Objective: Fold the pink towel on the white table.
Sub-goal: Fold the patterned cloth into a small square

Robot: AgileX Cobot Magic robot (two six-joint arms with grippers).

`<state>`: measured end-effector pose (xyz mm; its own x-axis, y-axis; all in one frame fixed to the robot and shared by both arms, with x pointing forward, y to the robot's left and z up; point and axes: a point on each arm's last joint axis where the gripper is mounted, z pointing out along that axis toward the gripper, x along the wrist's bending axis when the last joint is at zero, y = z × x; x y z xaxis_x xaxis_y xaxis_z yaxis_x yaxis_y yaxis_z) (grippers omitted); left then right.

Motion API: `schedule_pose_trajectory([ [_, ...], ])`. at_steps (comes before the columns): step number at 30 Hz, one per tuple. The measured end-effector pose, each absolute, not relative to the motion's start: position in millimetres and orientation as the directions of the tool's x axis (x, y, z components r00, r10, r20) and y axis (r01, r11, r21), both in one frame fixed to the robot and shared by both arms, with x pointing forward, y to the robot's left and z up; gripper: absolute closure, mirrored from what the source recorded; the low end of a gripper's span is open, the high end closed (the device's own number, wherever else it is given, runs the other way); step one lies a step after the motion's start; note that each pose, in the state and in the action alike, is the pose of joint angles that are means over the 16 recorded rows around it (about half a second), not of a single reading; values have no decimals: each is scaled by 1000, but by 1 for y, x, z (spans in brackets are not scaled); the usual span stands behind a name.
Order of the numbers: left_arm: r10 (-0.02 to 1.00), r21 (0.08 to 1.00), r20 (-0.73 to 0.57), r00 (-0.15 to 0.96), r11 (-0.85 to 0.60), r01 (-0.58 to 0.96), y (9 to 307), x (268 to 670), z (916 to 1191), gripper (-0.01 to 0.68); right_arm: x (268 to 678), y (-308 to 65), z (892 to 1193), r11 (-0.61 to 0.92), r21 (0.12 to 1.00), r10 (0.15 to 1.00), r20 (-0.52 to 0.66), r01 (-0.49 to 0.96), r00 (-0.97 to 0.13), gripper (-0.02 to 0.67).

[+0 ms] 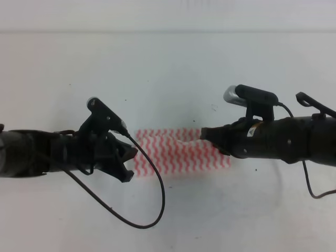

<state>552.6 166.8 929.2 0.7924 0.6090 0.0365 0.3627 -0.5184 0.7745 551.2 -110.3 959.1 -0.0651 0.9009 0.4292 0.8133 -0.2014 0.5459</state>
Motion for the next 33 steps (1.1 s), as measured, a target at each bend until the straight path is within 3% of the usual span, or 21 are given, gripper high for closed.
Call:
schedule_pose_trajectory([
  [33,632,778,22,774,-497,384,162,571,925,676,572,-113,951,-208,535,908,416,819,-41,665],
])
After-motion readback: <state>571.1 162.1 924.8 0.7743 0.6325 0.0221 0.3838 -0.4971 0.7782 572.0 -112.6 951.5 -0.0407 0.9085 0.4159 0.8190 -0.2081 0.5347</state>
